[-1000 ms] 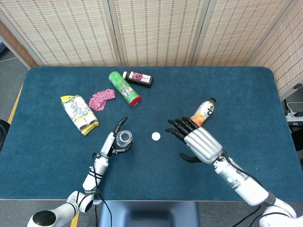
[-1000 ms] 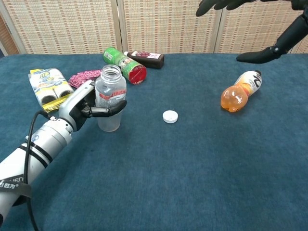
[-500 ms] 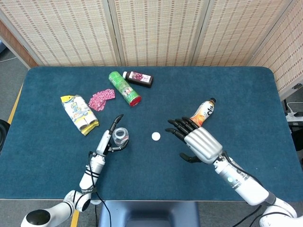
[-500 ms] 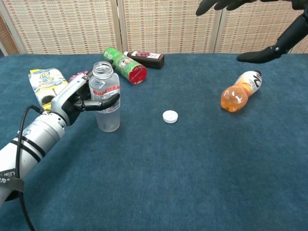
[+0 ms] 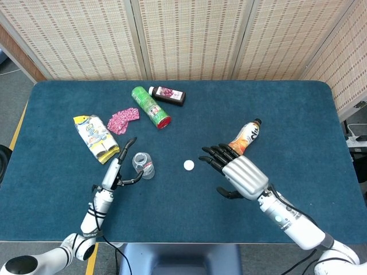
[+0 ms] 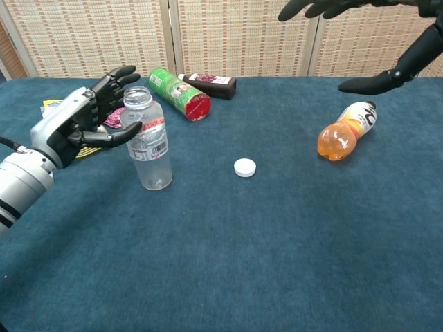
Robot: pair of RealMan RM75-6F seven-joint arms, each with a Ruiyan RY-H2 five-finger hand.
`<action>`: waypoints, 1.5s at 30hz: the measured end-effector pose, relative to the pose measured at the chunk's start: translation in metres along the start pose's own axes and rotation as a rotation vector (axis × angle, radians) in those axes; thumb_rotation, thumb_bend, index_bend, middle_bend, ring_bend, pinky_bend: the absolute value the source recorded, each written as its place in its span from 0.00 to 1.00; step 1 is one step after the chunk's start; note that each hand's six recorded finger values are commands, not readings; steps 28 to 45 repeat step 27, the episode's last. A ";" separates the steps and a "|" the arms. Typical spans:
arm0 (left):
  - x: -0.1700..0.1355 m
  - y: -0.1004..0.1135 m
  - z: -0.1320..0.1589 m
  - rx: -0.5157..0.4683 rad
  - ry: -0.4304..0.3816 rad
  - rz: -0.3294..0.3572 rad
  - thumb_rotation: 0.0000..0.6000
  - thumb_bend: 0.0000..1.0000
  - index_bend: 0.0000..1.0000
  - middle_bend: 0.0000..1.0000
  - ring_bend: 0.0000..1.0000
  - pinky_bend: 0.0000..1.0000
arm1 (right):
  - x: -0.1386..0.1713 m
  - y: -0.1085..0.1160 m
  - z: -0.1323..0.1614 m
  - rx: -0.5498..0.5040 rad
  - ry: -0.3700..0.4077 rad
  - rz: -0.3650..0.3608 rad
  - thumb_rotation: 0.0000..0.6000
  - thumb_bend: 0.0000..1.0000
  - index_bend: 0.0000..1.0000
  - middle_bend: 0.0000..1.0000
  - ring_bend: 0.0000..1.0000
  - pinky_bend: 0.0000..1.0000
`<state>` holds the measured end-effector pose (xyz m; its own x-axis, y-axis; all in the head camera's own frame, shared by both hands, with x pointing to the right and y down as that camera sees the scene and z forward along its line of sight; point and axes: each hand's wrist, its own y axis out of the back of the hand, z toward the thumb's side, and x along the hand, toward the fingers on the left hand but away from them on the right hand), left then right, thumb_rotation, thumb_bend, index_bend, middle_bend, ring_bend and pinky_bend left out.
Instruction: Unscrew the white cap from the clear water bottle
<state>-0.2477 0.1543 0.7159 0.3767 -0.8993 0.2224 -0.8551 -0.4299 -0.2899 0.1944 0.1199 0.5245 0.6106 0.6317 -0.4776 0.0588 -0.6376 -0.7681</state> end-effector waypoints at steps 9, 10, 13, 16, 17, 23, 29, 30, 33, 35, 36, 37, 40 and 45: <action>-0.029 0.070 0.005 0.169 0.017 0.021 1.00 0.36 0.00 0.00 0.00 0.00 | 0.023 -0.017 -0.021 0.011 -0.069 0.036 1.00 0.24 0.00 0.00 0.00 0.00; -0.035 0.082 0.005 0.220 0.031 0.009 1.00 0.37 0.00 0.00 0.00 0.00 | 0.028 -0.020 -0.025 0.010 -0.083 0.038 1.00 0.25 0.00 0.00 0.00 0.00; -0.056 0.111 0.005 0.395 0.070 -0.024 1.00 0.40 0.00 0.00 0.00 0.00 | 0.052 -0.032 -0.045 0.022 -0.145 0.030 1.00 0.25 0.00 0.00 0.00 0.00; -0.080 0.126 0.004 0.581 0.116 -0.047 1.00 0.41 0.00 0.00 0.00 0.00 | 0.082 -0.044 -0.069 0.043 -0.235 -0.007 1.00 0.24 0.00 0.00 0.00 0.00; -0.088 0.129 0.005 0.639 0.131 -0.050 1.00 0.41 0.00 0.00 0.00 0.00 | 0.092 -0.047 -0.077 0.050 -0.268 -0.024 1.00 0.25 0.00 0.00 0.00 0.00; -0.139 0.144 0.013 1.006 0.253 -0.043 1.00 0.41 0.00 0.00 0.00 0.00 | 0.158 -0.078 -0.124 0.125 -0.508 -0.152 1.00 0.24 0.00 0.00 0.00 0.00; -0.170 0.151 0.025 1.135 0.349 -0.007 1.00 0.40 0.00 0.00 0.00 0.00 | 0.175 -0.087 -0.133 0.179 -0.573 -0.200 1.00 0.25 0.00 0.00 0.00 0.00; -0.170 0.151 0.025 1.135 0.349 -0.007 1.00 0.40 0.00 0.00 0.00 0.00 | 0.175 -0.087 -0.133 0.179 -0.573 -0.200 1.00 0.25 0.00 0.00 0.00 0.00; -0.170 0.151 0.025 1.135 0.349 -0.007 1.00 0.40 0.00 0.00 0.00 0.00 | 0.175 -0.087 -0.133 0.179 -0.573 -0.200 1.00 0.25 0.00 0.00 0.00 0.00; -0.170 0.151 0.025 1.135 0.349 -0.007 1.00 0.40 0.00 0.00 0.00 0.00 | 0.175 -0.087 -0.133 0.179 -0.573 -0.200 1.00 0.25 0.00 0.00 0.00 0.00; -0.170 0.151 0.025 1.135 0.349 -0.007 1.00 0.40 0.00 0.00 0.00 0.00 | 0.175 -0.087 -0.133 0.179 -0.573 -0.200 1.00 0.25 0.00 0.00 0.00 0.00; -0.170 0.151 0.025 1.135 0.349 -0.007 1.00 0.40 0.00 0.00 0.00 0.00 | 0.175 -0.087 -0.133 0.179 -0.573 -0.200 1.00 0.25 0.00 0.00 0.00 0.00; -0.170 0.151 0.025 1.135 0.349 -0.007 1.00 0.40 0.00 0.00 0.00 0.00 | 0.175 -0.087 -0.133 0.179 -0.573 -0.200 1.00 0.25 0.00 0.00 0.00 0.00; -0.170 0.151 0.025 1.135 0.349 -0.007 1.00 0.40 0.00 0.00 0.00 0.00 | 0.175 -0.087 -0.133 0.179 -0.573 -0.200 1.00 0.25 0.00 0.00 0.00 0.00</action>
